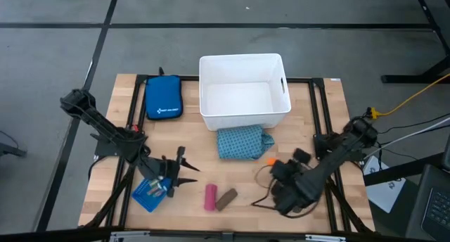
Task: Pick & Place Medicine items
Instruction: Put the orange bandage into the black bin
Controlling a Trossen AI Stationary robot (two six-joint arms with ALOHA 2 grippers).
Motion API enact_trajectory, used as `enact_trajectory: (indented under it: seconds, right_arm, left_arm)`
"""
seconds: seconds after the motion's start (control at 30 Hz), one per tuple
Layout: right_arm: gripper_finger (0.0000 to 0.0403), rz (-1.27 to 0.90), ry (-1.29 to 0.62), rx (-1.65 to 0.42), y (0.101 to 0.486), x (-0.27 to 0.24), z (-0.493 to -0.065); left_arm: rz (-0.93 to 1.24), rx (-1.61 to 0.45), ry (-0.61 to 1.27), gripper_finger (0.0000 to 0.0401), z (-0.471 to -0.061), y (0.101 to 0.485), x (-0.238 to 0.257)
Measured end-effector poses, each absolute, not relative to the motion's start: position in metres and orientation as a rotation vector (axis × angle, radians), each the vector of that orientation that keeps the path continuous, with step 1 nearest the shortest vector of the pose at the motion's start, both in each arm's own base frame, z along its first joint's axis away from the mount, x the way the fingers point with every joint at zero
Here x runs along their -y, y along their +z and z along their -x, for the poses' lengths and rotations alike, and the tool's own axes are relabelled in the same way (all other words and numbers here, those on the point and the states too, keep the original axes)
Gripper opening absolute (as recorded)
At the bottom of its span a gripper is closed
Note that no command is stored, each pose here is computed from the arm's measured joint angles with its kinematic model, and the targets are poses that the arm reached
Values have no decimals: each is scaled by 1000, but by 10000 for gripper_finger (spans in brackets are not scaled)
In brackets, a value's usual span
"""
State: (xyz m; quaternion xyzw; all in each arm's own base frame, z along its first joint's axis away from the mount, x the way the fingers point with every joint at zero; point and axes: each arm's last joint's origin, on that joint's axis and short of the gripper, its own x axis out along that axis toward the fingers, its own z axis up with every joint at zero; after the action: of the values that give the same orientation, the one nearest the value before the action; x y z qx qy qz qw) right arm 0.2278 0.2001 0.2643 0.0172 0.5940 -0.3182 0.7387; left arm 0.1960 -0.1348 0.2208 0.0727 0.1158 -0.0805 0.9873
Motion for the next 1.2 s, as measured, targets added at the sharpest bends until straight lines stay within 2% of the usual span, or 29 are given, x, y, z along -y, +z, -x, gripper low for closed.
enact_trajectory:
  seconds: [0.17, 0.3, 0.47, 0.87, 1.2]
  right_arm:
    - [91, -187, -841, -1302, 250, -186, -183]
    - [91, -327, -827, -1266, 237, -184, -161]
    - [91, -452, -773, -1226, 215, -189, -153]
    - [91, -522, -812, -1286, 179, -187, -138]
    - [91, -581, -792, -1424, 172, -190, -135]
  left_arm:
    - [-117, -238, -167, 168, -199, 221, 131]
    - [-103, -219, -168, 168, -199, 223, 132]
    - [-94, -220, -169, 168, -199, 223, 132]
    - [-98, -220, -169, 168, -199, 223, 132]
    - [-86, -222, -167, 168, -199, 223, 132]
